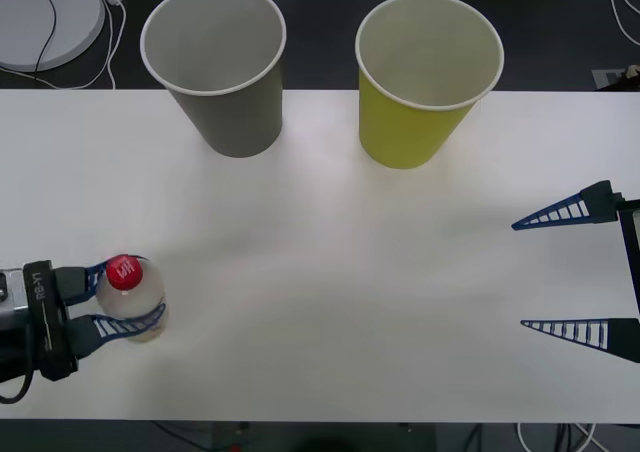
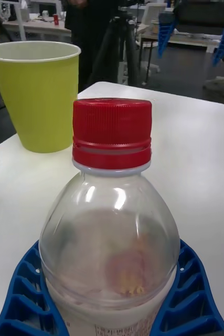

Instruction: Put the can into the green bin and the plastic bottle into the gray bin

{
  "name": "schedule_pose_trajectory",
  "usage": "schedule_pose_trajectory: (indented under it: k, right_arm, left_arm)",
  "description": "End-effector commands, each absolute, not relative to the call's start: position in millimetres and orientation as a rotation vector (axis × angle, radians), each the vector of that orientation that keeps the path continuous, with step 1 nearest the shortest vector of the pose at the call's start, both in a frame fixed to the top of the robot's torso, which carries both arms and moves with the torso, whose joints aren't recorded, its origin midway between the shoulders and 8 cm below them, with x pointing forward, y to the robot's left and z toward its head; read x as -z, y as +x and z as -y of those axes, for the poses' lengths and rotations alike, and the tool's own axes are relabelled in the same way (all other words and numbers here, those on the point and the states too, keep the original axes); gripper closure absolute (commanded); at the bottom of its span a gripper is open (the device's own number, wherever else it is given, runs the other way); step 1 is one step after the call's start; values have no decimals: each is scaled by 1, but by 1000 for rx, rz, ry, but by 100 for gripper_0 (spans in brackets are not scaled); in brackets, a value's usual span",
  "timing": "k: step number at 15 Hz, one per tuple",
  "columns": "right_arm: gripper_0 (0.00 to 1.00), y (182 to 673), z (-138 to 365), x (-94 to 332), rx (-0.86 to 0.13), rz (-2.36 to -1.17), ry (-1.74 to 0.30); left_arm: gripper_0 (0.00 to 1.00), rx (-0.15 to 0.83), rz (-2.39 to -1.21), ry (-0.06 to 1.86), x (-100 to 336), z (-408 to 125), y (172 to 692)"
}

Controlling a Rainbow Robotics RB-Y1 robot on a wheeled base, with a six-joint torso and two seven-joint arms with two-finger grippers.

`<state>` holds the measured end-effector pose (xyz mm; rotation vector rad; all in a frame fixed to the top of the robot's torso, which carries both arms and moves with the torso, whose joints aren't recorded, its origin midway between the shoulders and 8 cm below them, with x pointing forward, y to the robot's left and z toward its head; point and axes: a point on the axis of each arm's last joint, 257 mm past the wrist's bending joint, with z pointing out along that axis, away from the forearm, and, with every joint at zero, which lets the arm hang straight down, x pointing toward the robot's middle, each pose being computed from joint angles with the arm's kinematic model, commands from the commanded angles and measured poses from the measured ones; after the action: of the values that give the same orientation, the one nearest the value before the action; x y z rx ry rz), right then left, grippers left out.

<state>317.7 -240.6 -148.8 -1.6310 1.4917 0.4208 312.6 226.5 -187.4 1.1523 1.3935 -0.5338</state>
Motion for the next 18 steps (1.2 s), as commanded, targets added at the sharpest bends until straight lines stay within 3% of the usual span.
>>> schedule_pose_trajectory:
  k: [1, 8, 18]
  right_arm:
    - [0, 318, 241, 149, -421, -1492, -1631]
    - [0, 318, 241, 149, -421, -1492, -1631]
    - [0, 318, 241, 149, -421, -1492, -1631]
  left_arm:
    - [100, 458, -1428, 1077, 180, -238, 327]
    - [100, 357, -1487, 887, 167, -267, 360]
    - [100, 278, -1560, 783, 155, -304, 380]
